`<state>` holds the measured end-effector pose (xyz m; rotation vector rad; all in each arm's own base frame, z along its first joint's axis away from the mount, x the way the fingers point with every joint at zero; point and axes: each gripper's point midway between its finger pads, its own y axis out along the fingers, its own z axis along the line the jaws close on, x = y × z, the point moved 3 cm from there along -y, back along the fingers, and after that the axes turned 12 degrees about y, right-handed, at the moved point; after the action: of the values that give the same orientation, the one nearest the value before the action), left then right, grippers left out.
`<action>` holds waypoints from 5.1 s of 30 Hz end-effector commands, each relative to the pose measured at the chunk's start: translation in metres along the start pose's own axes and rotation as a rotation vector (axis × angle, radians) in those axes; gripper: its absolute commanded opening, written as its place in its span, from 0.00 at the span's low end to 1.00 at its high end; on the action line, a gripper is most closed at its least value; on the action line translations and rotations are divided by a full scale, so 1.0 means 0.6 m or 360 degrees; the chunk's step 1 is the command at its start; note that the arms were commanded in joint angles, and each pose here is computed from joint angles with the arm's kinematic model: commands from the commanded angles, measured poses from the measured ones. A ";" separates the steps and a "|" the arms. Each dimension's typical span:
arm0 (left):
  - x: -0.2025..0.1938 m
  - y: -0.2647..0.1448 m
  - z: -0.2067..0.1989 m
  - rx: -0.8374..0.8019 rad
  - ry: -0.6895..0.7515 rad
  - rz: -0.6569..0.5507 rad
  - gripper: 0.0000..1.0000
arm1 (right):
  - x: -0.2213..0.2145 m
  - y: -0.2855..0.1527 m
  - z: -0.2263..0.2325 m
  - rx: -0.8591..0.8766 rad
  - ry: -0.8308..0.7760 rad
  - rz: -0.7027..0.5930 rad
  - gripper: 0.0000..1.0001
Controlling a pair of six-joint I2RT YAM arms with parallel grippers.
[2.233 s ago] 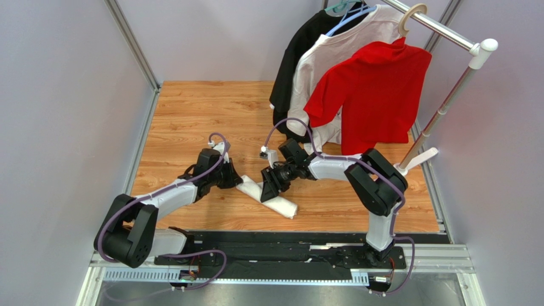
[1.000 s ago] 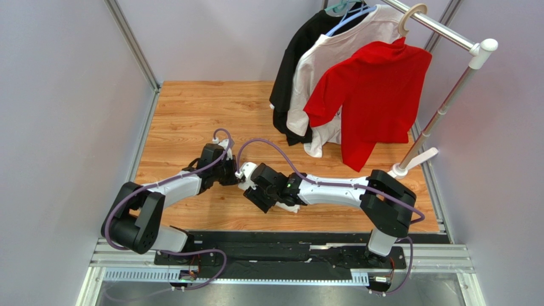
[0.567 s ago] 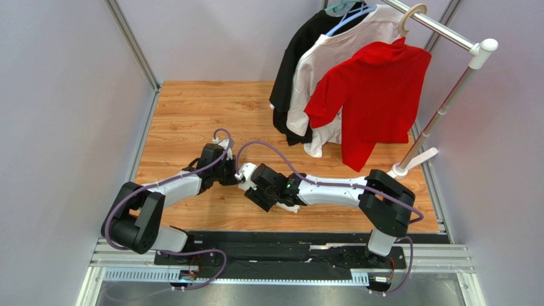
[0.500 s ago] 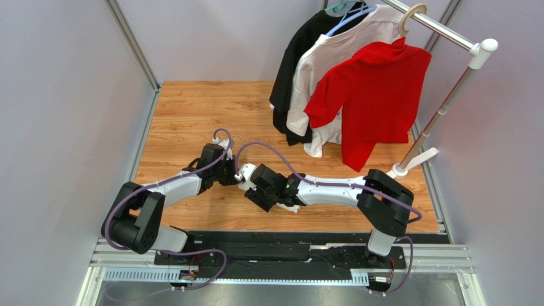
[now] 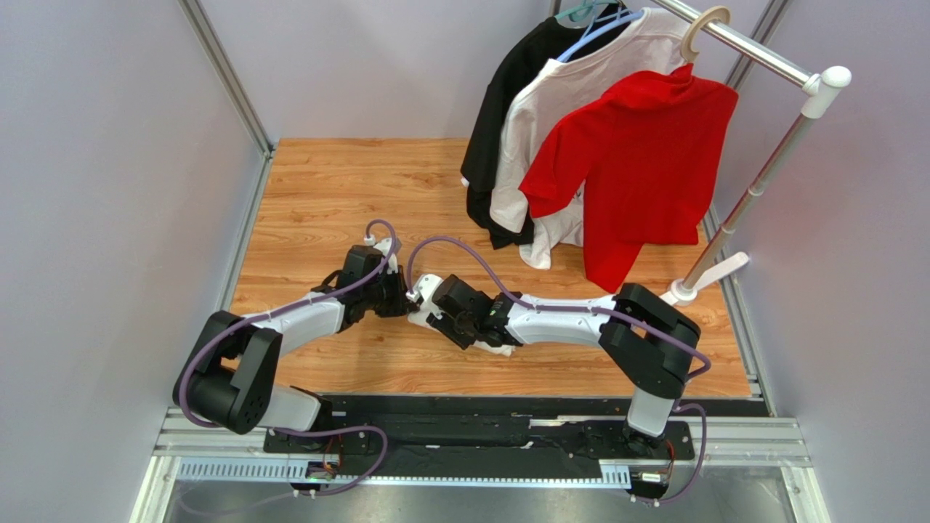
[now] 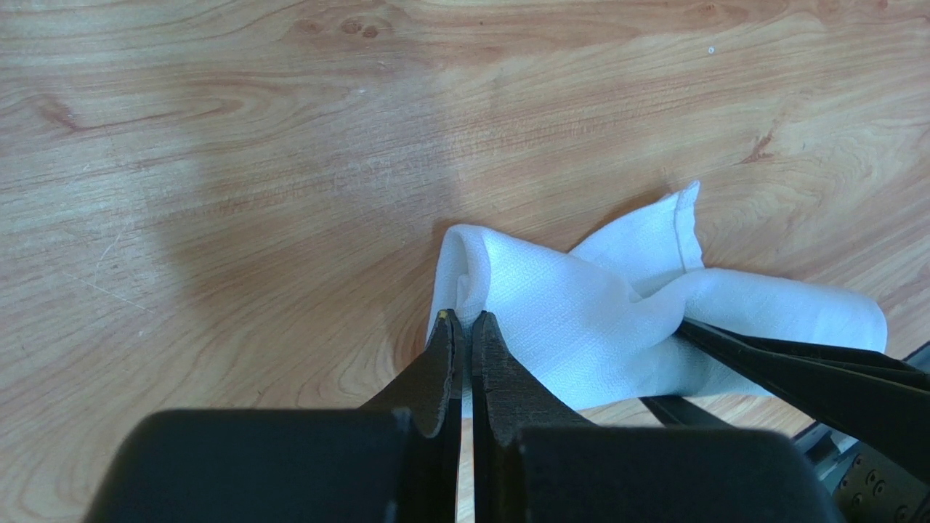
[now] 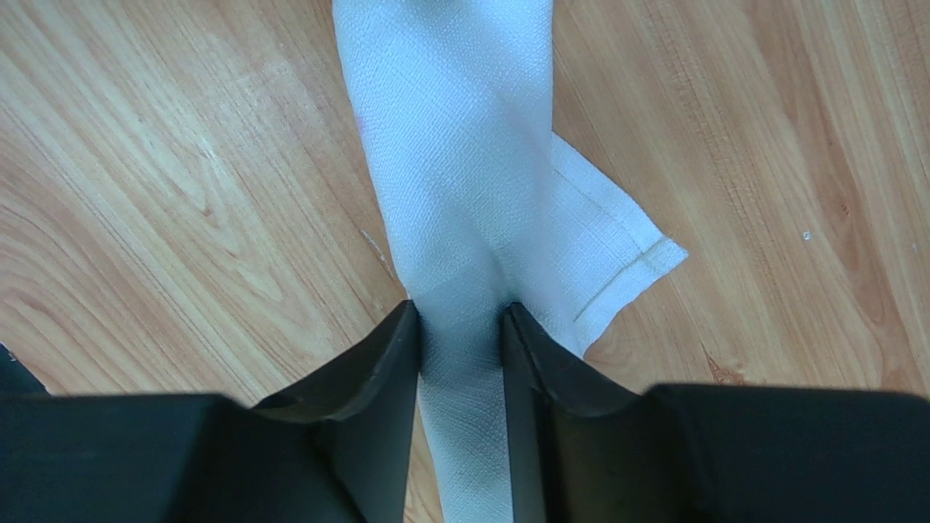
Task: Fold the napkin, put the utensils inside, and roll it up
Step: Roll the napkin with the utensil
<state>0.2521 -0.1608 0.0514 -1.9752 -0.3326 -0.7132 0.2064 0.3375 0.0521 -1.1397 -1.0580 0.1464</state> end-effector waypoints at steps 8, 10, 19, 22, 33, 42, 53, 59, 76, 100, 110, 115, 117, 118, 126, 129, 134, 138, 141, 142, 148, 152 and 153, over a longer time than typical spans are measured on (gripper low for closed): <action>0.039 -0.047 -0.015 0.0042 -0.0039 -0.0065 0.57 | -0.063 0.008 0.012 0.0153 0.0149 0.0307 0.00; 0.043 -0.064 -0.003 0.0153 -0.0065 -0.0096 0.60 | -0.066 0.001 0.022 0.0229 0.0204 0.0346 0.00; 0.020 -0.099 0.025 0.0278 -0.0127 -0.0184 0.63 | -0.048 -0.010 0.022 0.0486 0.0465 0.0384 0.00; 0.027 -0.107 0.016 0.0226 -0.0096 -0.0265 0.63 | -0.032 -0.021 0.022 0.0623 0.0554 0.0375 0.00; 0.042 -0.089 -0.009 0.0022 -0.0010 -0.0331 0.63 | -0.012 -0.022 -0.003 0.0937 0.0794 0.0360 0.00; 0.047 -0.054 -0.017 -0.0102 0.0021 -0.0309 0.60 | -0.014 -0.008 -0.023 0.1060 0.0894 0.0365 0.00; 0.049 -0.029 -0.021 -0.0176 0.0015 -0.0300 0.57 | -0.029 0.009 -0.041 0.1139 0.0972 0.0402 0.00; 0.035 -0.007 -0.018 -0.0206 -0.0017 -0.0241 0.54 | -0.038 0.016 -0.045 0.1130 0.0980 0.0419 0.00; 0.019 0.015 -0.034 -0.0371 -0.0088 -0.0153 0.02 | -0.026 0.010 -0.062 0.0986 0.0971 0.0372 0.17; 0.012 0.006 -0.013 -0.0135 -0.0173 0.0182 0.00 | 0.050 -0.078 0.002 -0.0202 0.0097 -0.0238 0.53; 0.010 0.012 -0.011 -0.0128 -0.0179 0.0231 0.00 | 0.046 -0.077 0.024 -0.0380 -0.0141 -0.0404 0.53; 0.011 0.013 -0.011 -0.0125 -0.0176 0.0235 0.00 | 0.065 -0.091 0.043 -0.0335 -0.0187 -0.0448 0.53; 0.012 0.013 -0.011 -0.0127 -0.0178 0.0233 0.00 | 0.062 -0.084 0.051 -0.0284 -0.0204 -0.0419 0.54; 0.010 0.013 -0.011 -0.0128 -0.0181 0.0240 0.00 | 0.060 -0.081 0.056 -0.0261 -0.0216 -0.0400 0.54; 0.014 0.011 -0.012 -0.0127 -0.0171 0.0235 0.00 | 0.016 -0.035 0.062 -0.0218 -0.0236 -0.0211 0.54; 0.014 0.011 -0.012 -0.0130 -0.0170 0.0238 0.00 | 0.010 -0.025 0.050 -0.0244 -0.0203 -0.0174 0.54; 0.017 0.011 -0.015 -0.0149 -0.0162 0.0230 0.00 | 0.007 -0.016 0.036 -0.0222 -0.0174 -0.0125 0.52; 0.023 0.009 -0.022 -0.0191 -0.0147 0.0213 0.00 | -0.007 0.000 0.028 -0.0159 -0.0113 -0.0043 0.46; 0.027 0.007 -0.027 -0.0220 -0.0136 0.0201 0.00 | -0.020 0.011 0.020 -0.0089 -0.0032 0.0025 0.41; 0.032 0.006 -0.028 -0.0227 -0.0130 0.0182 0.00 | -0.027 0.013 0.020 -0.0059 -0.0014 0.0049 0.38; 0.056 -0.012 -0.042 -0.0267 -0.0109 0.0070 0.32 | -0.047 0.022 0.005 0.0039 0.0142 0.0142 0.24; 0.066 -0.034 -0.036 -0.0161 -0.0133 0.0019 0.53 | -0.053 0.021 0.001 0.0162 0.0273 0.0208 0.14; 0.069 -0.039 -0.028 -0.0091 -0.0141 -0.0008 0.60 | -0.054 0.020 0.002 0.0186 0.0316 0.0224 0.13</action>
<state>0.2625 -0.1744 0.0757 -2.1228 -0.2818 -0.6046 0.2143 0.3387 0.0535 -1.1152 -0.9973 0.0809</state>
